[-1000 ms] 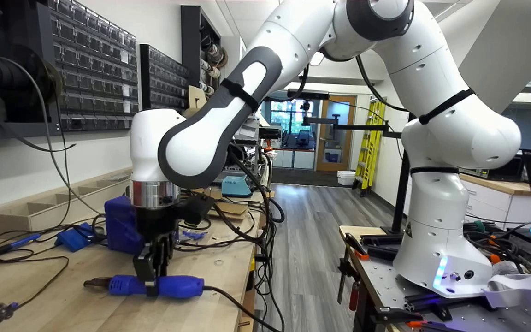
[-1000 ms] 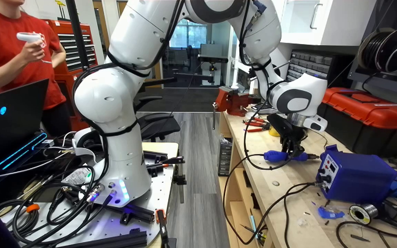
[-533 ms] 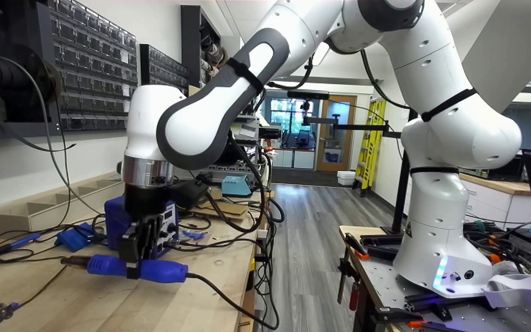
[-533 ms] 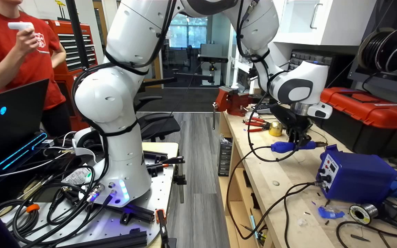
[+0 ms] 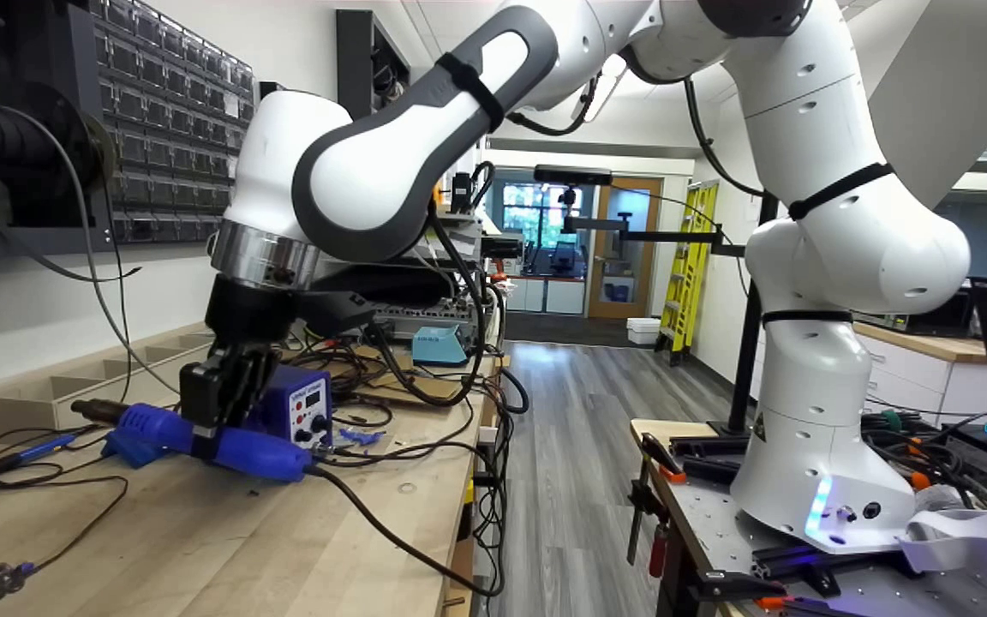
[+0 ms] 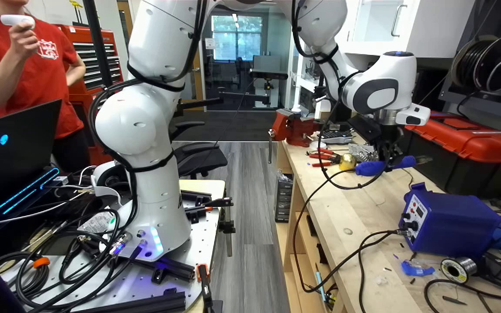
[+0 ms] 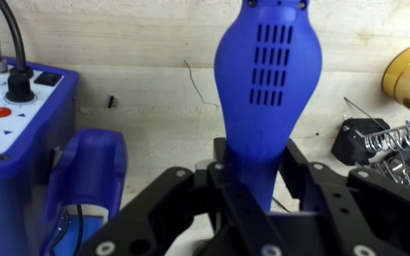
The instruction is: Place the blue handle on the holder
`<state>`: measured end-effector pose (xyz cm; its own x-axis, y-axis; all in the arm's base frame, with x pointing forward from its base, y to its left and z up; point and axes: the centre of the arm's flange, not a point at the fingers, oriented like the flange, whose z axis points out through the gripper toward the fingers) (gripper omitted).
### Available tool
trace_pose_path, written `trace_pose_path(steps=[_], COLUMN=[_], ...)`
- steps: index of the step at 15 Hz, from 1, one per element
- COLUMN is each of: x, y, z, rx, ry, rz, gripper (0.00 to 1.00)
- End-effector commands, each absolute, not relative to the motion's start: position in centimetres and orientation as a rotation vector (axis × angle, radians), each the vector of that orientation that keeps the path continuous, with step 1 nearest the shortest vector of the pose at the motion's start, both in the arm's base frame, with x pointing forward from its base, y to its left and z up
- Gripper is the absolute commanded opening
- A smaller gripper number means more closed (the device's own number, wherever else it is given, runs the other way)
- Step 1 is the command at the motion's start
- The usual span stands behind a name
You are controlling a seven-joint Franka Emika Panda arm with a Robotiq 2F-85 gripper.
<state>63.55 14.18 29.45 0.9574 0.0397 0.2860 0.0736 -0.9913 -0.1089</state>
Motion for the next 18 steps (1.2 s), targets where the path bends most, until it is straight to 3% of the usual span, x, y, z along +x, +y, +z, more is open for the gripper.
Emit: trace_pose_path(steps=[1, 18], x=[62.1, 61.7], y=[13.7, 7.9], z=[32.5, 32.1], rx=[-2.999, -3.091], ry=[0.017, 0.407], rz=[-0.545, -0.581], gripper=[0.13, 0.13])
